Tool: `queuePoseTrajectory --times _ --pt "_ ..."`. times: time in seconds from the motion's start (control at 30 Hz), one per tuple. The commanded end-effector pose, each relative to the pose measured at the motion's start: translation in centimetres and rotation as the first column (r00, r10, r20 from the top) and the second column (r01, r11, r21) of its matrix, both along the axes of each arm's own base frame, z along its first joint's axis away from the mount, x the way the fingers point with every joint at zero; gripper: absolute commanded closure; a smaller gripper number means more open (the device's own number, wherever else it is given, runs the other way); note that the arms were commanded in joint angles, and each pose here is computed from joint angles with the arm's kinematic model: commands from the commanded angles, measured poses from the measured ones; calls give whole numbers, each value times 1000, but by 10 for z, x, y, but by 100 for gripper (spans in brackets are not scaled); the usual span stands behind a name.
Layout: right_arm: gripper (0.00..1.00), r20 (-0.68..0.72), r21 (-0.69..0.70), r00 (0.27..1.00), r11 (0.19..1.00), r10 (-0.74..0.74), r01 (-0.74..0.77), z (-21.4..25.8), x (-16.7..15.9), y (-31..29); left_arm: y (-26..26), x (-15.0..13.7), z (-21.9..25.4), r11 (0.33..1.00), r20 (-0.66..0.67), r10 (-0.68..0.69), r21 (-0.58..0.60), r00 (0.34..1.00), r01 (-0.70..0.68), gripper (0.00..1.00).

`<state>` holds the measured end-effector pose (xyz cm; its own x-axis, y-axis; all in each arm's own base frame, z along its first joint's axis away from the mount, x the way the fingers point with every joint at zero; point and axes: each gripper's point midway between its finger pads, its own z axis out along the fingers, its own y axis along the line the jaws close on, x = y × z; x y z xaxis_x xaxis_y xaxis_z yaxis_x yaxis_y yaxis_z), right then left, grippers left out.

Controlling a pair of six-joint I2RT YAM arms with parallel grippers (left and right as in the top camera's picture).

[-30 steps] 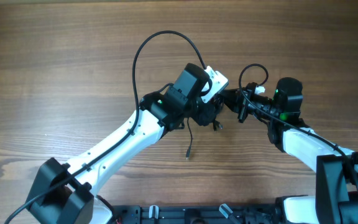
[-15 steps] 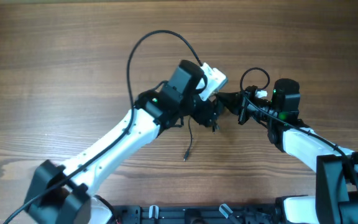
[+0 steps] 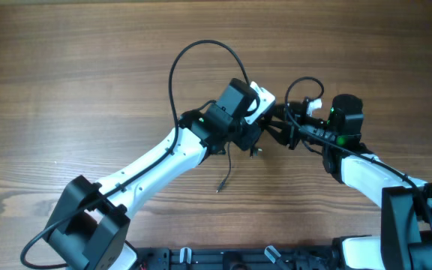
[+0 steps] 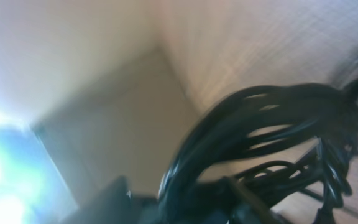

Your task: Untangle cables

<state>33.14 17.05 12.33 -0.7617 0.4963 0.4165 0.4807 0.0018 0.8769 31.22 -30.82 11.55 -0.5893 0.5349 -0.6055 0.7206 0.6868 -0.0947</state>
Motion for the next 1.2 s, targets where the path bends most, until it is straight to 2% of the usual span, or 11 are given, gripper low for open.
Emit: queuePoseTrajectory --times 0.0,0.1,0.27,0.37,0.47,0.6,0.67,0.77,0.93,1.07,1.17 --pt "0 477 -226 859 970 185 -84 14 0 3 27 22 19 991 14 132 -35 991 -131 96" --pt "0 532 -251 830 967 170 -37 18 9 -13 74 39 57 932 -49 325 -154 944 -329 96" --pt "11 593 -228 748 953 298 -199 29 -18 11 103 48 82 802 -313 388 -350 867 -484 96" --pt "19 560 -213 760 944 329 -252 28 -29 36 91 39 84 819 -336 316 -375 887 -434 96" --pt "38 497 -156 810 951 311 -269 33 -33 50 73 27 85 848 -322 258 -377 911 -374 96" --pt "44 549 -140 770 944 325 -298 47 -39 63 51 11 85 870 -321 197 -378 926 -316 96" --pt "56 532 -126 777 939 336 -319 48 -44 66 45 8 86 872 -319 183 -383 930 -303 96" --pt "93 499 -93 788 927 360 -365 50 -51 68 42 6 87 875 -310 175 -387 934 -292 96" --pt "96 516 -73 747 890 419 -449 56 -67 69 75 33 74 865 -219 364 -280 905 -416 96" --pt "96 519 -82 776 925 358 -371 56 -51 62 58 11 76 934 -185 151 -295 971 -201 96" --pt "96 524 -87 805 957 280 -276 56 -30 39 62 1 67 953 -198 118 -252 973 -167 96"
